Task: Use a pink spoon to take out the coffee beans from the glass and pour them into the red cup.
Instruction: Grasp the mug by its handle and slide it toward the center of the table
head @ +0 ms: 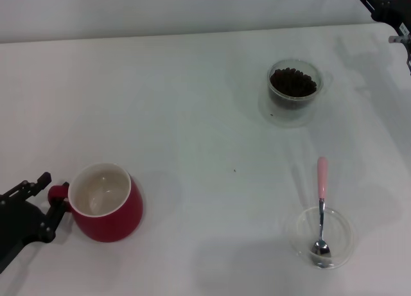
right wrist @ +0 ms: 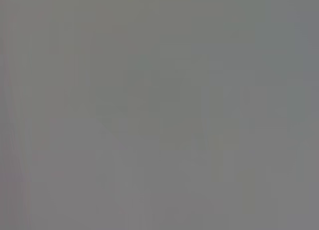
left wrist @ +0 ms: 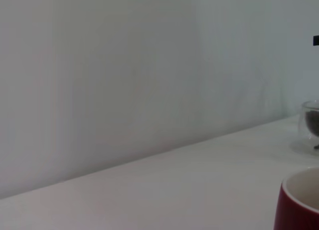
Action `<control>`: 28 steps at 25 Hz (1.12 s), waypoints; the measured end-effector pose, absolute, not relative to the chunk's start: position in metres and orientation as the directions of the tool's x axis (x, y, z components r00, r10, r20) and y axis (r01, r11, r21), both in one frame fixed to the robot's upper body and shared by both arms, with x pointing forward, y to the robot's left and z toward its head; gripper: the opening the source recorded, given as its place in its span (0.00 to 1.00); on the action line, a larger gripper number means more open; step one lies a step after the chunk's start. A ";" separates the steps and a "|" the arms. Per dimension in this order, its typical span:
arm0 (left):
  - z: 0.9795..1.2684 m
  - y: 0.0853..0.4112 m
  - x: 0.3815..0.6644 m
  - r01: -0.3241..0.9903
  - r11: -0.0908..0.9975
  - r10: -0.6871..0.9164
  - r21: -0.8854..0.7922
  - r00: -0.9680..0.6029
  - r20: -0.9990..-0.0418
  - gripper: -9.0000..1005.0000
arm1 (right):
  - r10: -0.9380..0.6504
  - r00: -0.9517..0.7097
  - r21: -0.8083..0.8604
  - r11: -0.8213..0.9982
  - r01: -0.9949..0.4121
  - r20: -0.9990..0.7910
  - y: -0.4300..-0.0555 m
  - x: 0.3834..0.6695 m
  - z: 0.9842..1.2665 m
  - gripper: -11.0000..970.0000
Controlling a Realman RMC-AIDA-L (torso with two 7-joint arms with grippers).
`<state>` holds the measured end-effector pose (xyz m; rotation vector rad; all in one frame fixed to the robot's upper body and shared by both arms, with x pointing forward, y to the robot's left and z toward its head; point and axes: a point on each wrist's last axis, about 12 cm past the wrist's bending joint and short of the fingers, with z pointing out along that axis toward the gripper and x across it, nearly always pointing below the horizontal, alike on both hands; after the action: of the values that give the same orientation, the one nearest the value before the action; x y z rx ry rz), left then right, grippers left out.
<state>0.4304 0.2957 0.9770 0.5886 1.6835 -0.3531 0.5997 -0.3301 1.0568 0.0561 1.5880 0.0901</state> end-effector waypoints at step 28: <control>0.972 0.271 0.435 0.577 0.813 0.174 0.071 -0.125 -0.977 0.28 | 0.107 -0.021 0.107 0.994 -0.017 -0.994 -0.331 0.597 1.055 0.89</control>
<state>0.4349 0.2712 0.9722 0.5926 1.6890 -0.3823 0.5972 -0.3313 1.0551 0.0699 1.5896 0.0989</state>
